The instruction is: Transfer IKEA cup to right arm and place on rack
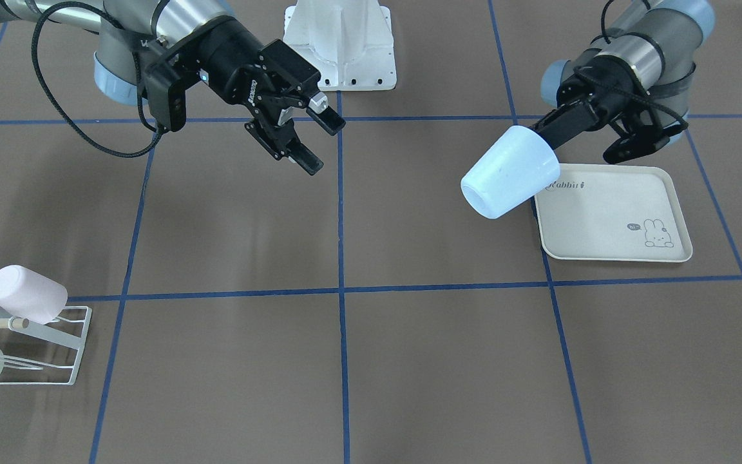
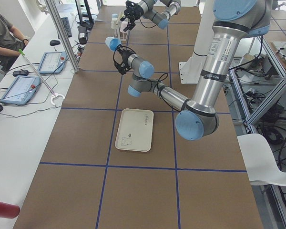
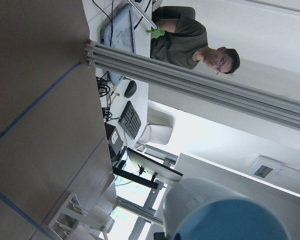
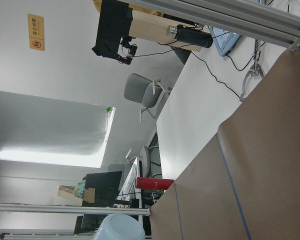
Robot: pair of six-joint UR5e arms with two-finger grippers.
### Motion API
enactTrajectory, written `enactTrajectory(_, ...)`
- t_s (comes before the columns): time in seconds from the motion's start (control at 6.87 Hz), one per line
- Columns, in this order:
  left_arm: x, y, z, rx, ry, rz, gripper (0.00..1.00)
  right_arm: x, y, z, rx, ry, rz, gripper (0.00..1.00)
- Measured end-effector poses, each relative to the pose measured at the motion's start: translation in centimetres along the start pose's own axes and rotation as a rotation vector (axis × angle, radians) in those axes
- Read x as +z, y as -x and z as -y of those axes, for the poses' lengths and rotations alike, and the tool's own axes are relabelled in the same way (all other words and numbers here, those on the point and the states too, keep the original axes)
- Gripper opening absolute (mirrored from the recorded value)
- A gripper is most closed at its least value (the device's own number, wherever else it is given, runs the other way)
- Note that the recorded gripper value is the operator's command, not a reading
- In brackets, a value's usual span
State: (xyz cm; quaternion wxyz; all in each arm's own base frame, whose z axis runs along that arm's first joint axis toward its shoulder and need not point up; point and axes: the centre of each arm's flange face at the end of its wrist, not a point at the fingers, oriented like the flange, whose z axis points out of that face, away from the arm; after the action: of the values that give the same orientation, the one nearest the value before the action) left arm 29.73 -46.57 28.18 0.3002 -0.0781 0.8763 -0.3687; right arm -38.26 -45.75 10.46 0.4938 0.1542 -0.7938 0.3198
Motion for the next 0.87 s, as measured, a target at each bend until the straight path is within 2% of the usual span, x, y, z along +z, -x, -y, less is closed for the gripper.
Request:
enactTrajectory(0.15,1.0,1.8,-1.2,-0.051,0.043,-0.062,0.0,0.1,0.6,-0.3,0.039,0.006,0.032,1.0)
enactTrajectory(0.44,3.3,4.0,-3.9,-0.123,0.097,-0.145,0.0,0.4,-0.2,-0.5,0.109,0.036,0.102,1.0)
enactTrajectory(0.58,4.6,4.9,-5.2,-0.149,0.109,-0.167,0.0,0.6,-0.9,-0.5,0.117,0.043,0.113,1.0)
enactTrajectory(0.87,5.8,6.0,-6.3,-0.163,0.112,-0.168,0.0,0.6,-1.5,-0.5,0.108,0.046,0.109,1.0)
